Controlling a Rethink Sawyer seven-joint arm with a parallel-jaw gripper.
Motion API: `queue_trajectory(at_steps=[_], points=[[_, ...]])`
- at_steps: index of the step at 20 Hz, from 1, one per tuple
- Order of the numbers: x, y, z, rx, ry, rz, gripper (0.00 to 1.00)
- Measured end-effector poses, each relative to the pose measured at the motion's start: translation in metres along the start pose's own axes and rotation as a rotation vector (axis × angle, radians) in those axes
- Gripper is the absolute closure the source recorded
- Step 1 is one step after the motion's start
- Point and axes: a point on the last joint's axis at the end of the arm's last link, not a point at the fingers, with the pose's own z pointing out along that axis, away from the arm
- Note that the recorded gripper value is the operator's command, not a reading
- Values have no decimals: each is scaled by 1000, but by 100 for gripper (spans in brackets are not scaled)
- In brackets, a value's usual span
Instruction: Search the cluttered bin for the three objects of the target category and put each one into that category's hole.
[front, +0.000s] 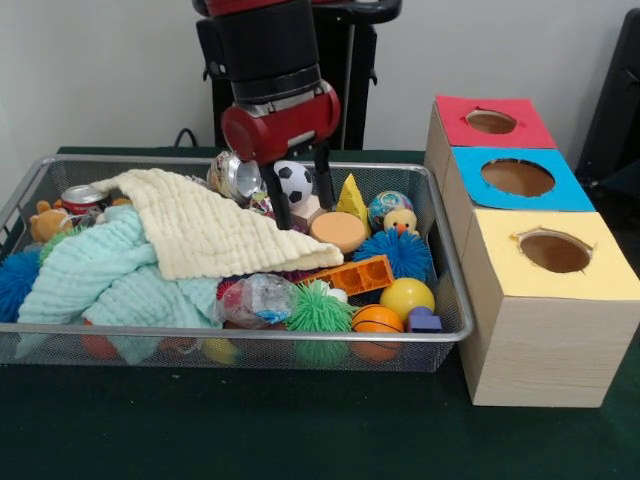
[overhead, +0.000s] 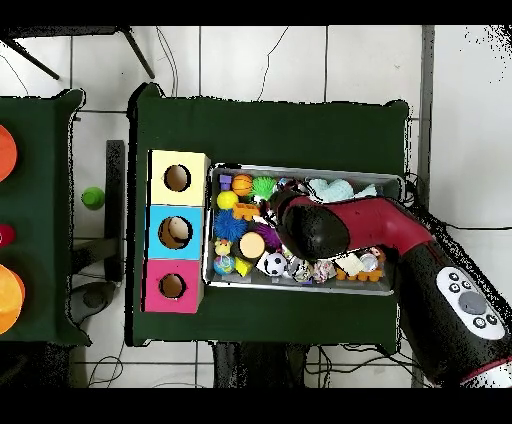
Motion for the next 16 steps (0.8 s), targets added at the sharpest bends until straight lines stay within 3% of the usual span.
queue_trajectory(at_steps=[9,16], points=[[15,4,11,22,32,-36,0],[16,-1,13,74,-3,-70,0]])
